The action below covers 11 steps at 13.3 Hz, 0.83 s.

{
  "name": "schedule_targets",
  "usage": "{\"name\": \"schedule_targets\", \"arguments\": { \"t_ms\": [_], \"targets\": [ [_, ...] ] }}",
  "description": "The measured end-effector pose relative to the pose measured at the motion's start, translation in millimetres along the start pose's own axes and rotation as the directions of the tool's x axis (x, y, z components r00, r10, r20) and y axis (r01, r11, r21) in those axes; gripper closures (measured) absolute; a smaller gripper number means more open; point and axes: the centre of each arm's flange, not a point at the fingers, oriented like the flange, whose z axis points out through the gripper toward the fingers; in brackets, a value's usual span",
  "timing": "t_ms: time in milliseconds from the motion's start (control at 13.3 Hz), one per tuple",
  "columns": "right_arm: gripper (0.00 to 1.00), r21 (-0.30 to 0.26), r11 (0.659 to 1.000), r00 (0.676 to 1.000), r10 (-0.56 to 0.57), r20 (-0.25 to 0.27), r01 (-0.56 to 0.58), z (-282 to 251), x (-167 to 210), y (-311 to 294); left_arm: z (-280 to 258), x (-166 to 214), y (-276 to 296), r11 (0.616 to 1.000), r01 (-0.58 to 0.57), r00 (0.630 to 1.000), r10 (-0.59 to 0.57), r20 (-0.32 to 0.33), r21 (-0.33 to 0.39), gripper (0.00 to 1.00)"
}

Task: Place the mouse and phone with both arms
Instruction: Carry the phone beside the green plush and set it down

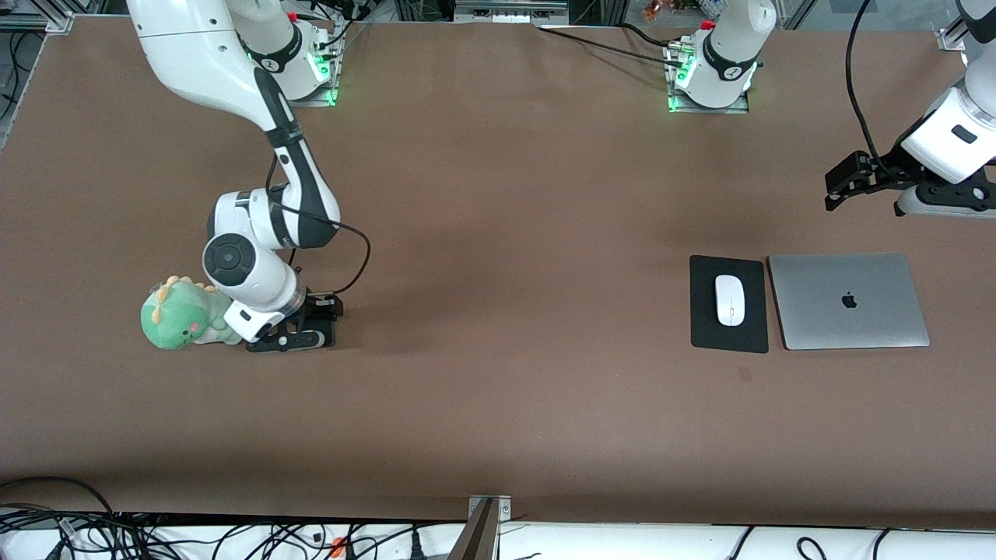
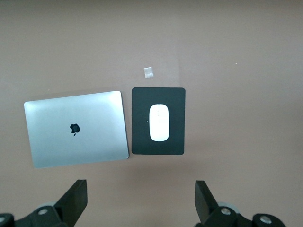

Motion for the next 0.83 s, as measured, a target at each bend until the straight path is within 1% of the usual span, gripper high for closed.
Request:
{"name": "schedule_targets", "arguments": {
  "t_ms": [151,527,753,828],
  "targets": [
    [0.19,-0.003,1.000,1.000,0.002,0.002,-0.002,10,-1,5,4,0,-8,1.000,0.008,1.000,-0.008,0.003,-0.001,0.00],
    [0.19,-0.015,1.000,1.000,0.013,-0.019,-0.013,40,-8,14,6,1,2,1.000,-0.010,1.000,0.010,0.004,-0.002,0.00],
    [0.19,-0.008,1.000,0.999,0.026,-0.020,-0.026,43,-9,17,6,2,6,1.000,0.013,1.000,-0.013,0.002,-0.001,0.00],
    [0.15,-0.006,1.000,0.999,0.030,-0.020,-0.030,43,-9,17,5,2,6,1.000,0.017,1.000,-0.017,0.003,-0.001,0.00]
  ]
}}
